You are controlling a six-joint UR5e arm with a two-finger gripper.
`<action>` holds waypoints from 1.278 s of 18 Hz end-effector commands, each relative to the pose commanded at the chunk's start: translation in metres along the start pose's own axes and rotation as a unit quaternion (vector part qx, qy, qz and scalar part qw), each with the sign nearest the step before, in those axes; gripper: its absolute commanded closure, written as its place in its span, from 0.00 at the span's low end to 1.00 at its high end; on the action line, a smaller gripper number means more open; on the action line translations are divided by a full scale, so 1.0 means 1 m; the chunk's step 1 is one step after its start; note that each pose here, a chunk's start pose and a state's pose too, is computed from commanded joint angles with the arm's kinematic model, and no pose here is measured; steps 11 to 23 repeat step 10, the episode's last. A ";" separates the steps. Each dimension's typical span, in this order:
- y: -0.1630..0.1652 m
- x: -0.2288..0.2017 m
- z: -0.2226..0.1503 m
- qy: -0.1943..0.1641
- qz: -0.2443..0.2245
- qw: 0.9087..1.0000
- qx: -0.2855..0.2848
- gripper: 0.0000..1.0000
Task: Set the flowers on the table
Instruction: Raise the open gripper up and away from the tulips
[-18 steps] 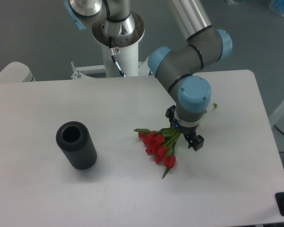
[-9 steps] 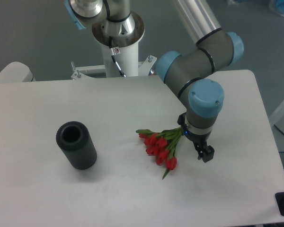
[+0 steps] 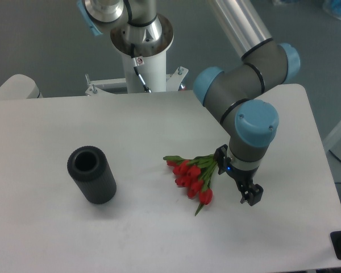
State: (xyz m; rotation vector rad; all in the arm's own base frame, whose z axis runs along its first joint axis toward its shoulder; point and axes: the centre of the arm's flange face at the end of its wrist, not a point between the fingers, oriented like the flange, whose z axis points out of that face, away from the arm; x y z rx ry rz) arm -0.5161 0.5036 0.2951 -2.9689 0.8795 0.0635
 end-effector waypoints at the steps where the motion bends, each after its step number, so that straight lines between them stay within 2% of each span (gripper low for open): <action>1: 0.000 -0.001 0.002 0.003 -0.001 1.000 -0.001 0.00; 23: -0.001 -0.001 0.007 0.005 0.001 1.000 -0.003 0.00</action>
